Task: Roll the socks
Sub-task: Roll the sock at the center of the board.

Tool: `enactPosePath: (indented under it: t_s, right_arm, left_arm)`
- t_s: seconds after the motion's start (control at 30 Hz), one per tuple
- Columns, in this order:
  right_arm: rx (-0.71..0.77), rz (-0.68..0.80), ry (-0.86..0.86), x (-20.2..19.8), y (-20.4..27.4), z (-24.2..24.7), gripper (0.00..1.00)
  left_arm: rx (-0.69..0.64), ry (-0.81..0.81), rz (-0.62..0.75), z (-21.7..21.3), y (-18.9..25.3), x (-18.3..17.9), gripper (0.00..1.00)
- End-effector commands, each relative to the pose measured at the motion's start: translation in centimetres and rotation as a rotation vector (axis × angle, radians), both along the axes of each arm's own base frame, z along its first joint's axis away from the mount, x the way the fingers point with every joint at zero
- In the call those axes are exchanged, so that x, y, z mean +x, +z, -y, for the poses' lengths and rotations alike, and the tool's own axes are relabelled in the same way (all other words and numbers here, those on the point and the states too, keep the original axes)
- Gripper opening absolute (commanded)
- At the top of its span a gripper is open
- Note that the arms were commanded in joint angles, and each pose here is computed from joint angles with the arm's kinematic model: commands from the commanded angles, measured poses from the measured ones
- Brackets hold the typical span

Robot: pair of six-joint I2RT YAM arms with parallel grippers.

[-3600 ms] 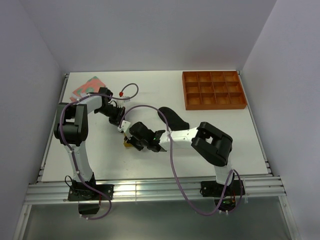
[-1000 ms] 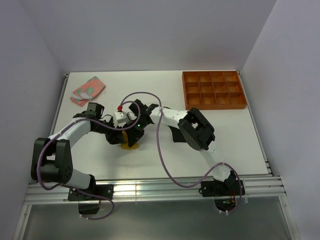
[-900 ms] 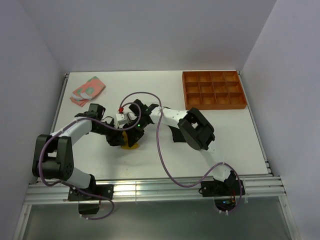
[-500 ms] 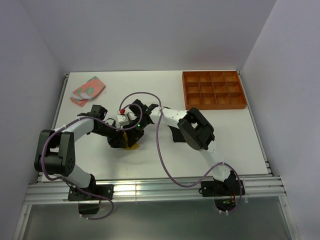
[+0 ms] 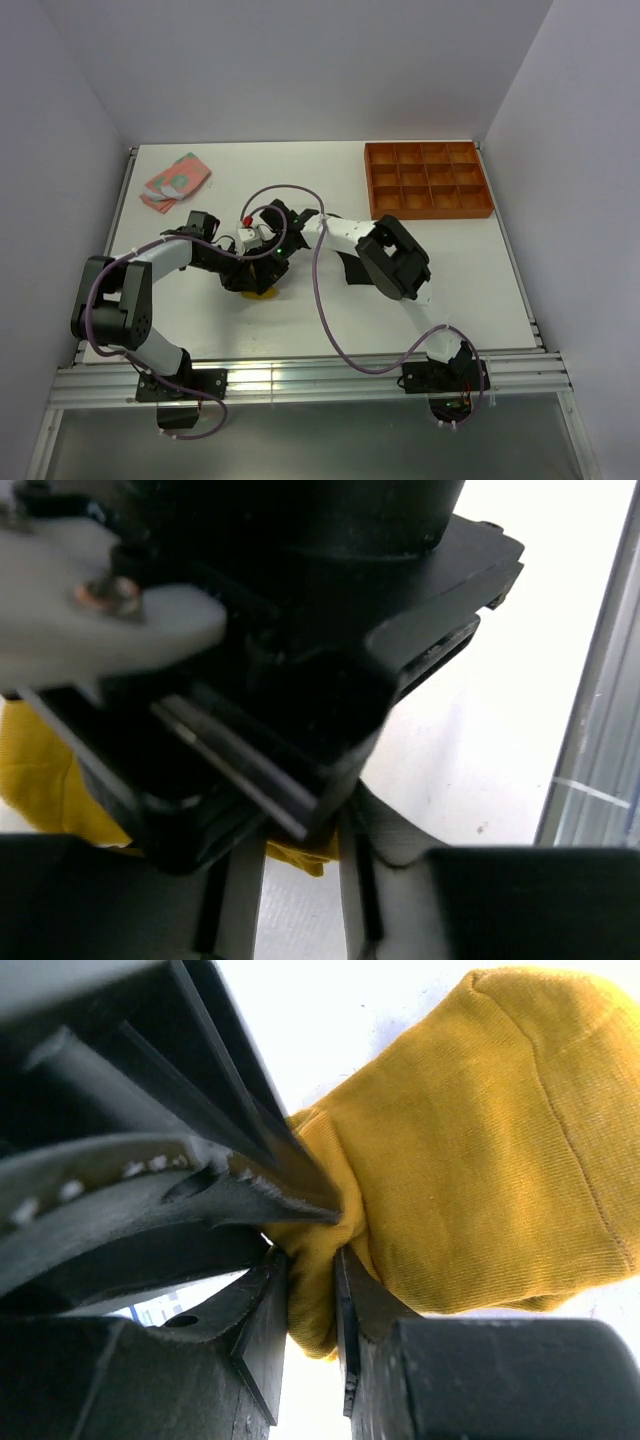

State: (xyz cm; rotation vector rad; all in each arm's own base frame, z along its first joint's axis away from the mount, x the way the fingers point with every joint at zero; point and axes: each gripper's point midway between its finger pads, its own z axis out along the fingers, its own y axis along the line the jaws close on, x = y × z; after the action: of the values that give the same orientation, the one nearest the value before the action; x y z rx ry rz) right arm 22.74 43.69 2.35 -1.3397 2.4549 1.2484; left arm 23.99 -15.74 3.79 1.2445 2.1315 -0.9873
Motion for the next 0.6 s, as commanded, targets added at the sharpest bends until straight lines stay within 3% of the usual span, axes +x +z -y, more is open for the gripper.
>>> enactPosePath:
  t_s: [0.0,0.17,0.3,0.4,0.5,0.57]
  right_arm:
    - [-0.250,-0.008,-0.023,-1.4,-7.1,4.5,0.11]
    - [-0.241,0.011,-0.047,-1.0,-7.0,4.7,0.11]
    - [-0.243,0.040,-0.077,-0.7,-7.0,4.9,0.13]
    - [-0.241,0.075,-0.124,-0.1,-6.9,5.1,0.22]
    - [-0.205,0.134,-0.174,0.6,-5.9,5.1,0.38]
    - [-0.167,0.179,-0.211,1.3,-4.6,5.0,0.42]
  left_arm:
    - [0.010,0.003,0.007,0.2,-0.7,0.5,0.34]
    - [0.034,-0.006,-0.026,-0.2,-1.3,-0.1,0.22]
    - [0.059,-0.016,-0.055,-0.3,-1.9,-0.5,0.06]
    - [0.073,-0.016,-0.073,-0.5,-2.2,-0.8,0.00]
    - [0.088,0.011,-0.057,-0.7,-2.4,-0.4,0.00]
    - [0.103,0.018,-0.059,-0.9,-2.5,-0.3,0.00]
